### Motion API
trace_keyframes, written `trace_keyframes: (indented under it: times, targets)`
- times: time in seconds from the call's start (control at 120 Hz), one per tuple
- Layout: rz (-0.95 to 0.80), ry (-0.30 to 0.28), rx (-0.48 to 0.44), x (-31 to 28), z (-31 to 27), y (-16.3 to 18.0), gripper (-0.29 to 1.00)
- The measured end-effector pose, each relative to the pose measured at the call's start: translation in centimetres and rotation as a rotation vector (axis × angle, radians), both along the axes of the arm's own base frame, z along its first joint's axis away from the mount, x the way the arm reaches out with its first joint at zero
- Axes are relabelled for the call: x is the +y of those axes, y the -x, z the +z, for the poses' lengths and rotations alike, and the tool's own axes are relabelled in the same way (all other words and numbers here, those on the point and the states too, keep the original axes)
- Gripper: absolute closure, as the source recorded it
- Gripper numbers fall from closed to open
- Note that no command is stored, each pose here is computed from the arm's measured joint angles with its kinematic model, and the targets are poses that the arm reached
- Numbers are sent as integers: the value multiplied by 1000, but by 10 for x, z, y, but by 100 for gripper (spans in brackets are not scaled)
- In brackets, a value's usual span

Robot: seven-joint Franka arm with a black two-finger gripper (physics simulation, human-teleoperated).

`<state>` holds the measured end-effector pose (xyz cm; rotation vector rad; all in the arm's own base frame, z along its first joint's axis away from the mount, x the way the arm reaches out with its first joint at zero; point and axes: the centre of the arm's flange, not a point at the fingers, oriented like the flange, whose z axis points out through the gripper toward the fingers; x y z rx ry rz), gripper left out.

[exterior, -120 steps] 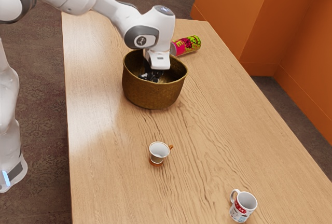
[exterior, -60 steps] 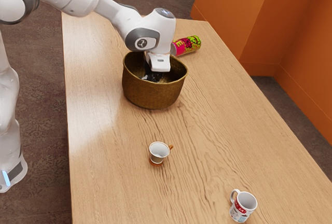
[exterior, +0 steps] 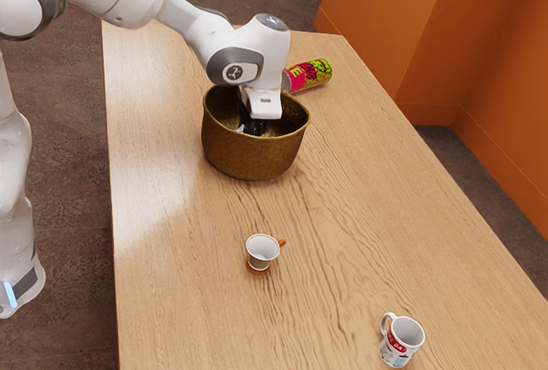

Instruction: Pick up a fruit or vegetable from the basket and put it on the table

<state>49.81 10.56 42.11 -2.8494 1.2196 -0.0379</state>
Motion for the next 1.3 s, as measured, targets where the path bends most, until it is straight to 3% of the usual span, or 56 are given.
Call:
trace_keyframes:
  times: [0.542, 0.833, 0.967, 1.075, 1.258, 1.3]
  targets:
    - [-10, -16, -80, -8, 116, -20, 46]
    - [-53, -49, -191, -37, 244, -25, 48]
    - [-98, -76, -249, -68, 290, -75, 48]
    - [-181, -58, -240, -119, 291, -107, 48]
    - [-229, -36, -193, -146, 281, -117, 49]
    - [-240, -32, -186, -151, 279, -117, 38]
